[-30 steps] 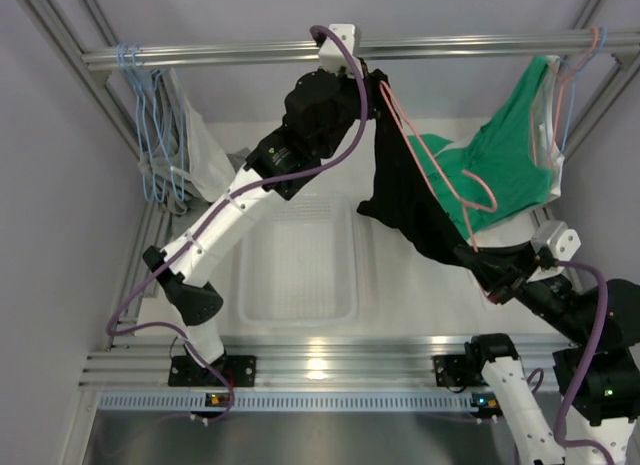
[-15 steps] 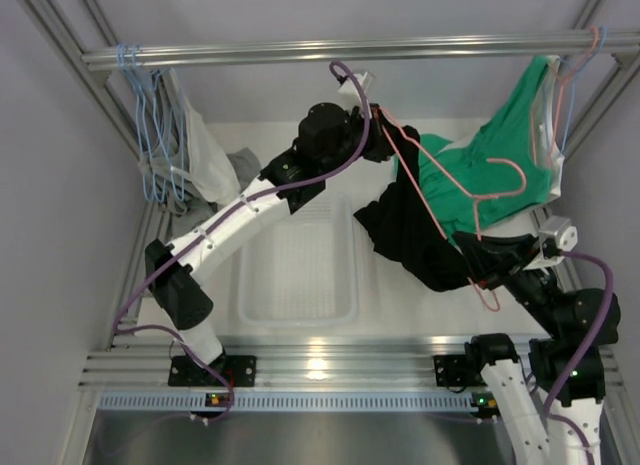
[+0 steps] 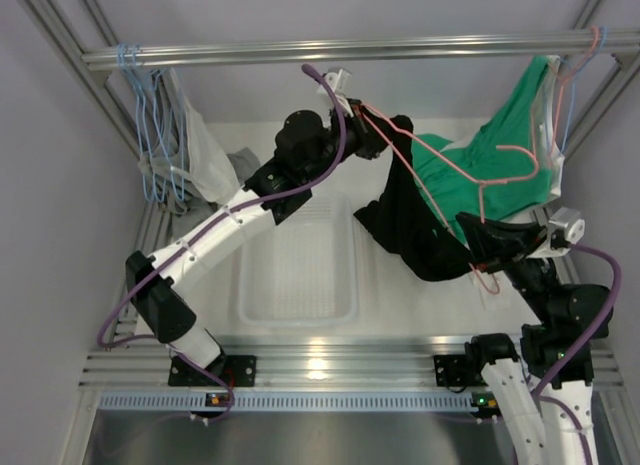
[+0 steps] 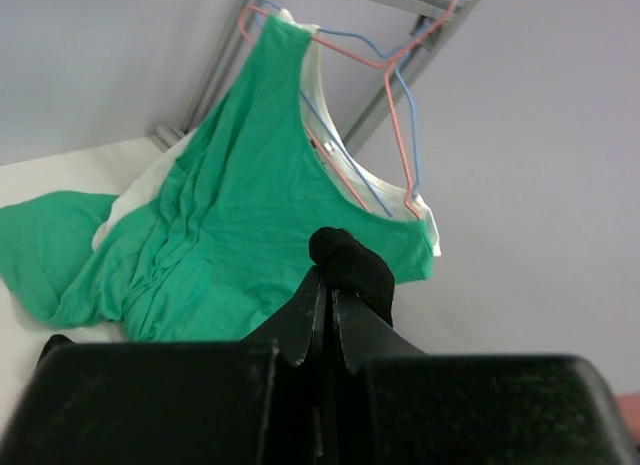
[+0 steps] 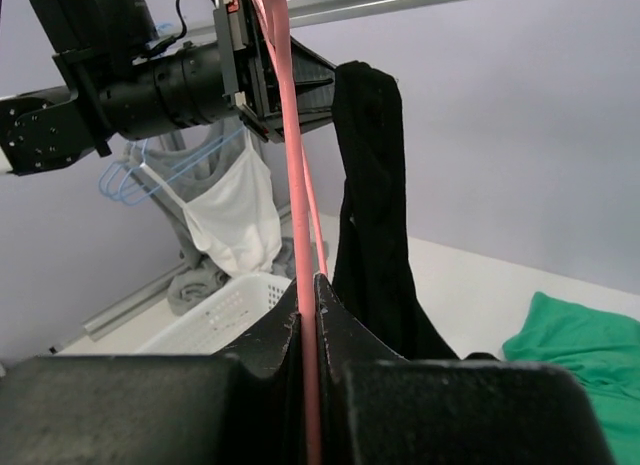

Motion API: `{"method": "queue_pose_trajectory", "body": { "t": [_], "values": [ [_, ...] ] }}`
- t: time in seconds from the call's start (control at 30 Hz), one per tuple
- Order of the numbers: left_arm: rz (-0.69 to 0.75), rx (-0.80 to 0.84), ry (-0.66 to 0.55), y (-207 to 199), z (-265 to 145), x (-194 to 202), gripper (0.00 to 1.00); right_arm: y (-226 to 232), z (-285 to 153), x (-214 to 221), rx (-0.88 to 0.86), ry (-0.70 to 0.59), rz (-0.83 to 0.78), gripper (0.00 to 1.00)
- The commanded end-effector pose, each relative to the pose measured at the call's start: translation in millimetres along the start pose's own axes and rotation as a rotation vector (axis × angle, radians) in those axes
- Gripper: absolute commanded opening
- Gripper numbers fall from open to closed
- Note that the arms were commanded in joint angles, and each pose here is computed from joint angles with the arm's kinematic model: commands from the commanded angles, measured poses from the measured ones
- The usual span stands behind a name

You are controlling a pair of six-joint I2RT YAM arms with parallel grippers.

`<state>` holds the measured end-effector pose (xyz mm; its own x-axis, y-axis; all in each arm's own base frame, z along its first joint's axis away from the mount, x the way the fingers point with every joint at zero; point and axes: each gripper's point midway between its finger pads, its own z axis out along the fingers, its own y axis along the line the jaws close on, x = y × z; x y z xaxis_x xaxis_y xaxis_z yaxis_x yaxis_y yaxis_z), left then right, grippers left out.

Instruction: Remove the tank top from the hanger

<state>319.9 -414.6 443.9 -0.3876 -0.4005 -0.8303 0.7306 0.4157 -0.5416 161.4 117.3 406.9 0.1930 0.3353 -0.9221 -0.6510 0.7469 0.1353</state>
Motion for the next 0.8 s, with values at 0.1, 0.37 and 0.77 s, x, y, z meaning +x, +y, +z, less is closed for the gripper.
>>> {"method": "queue_pose_trajectory", "body": {
  "t": [0.1, 0.37, 0.77],
  "values": [
    [-0.170, -0.006, 0.288, -23.9, -17.3, 114.4, 0.00, 1.8, 3.2, -67.4, 0.005, -0.340, -0.039, 0.00],
    [-0.202, 0.002, 0.120, -28.7, -14.4, 68.8, 0.00, 1.0, -1.1, -58.2, 0.032, -0.256, -0.087, 0.00],
    [0.086, -0.009, 0.009, -27.0, -26.5, 29.6, 0.00, -19.8, -20.4, -6.9, 0.142, -0.137, -0.052, 0.00]
  ]
}}
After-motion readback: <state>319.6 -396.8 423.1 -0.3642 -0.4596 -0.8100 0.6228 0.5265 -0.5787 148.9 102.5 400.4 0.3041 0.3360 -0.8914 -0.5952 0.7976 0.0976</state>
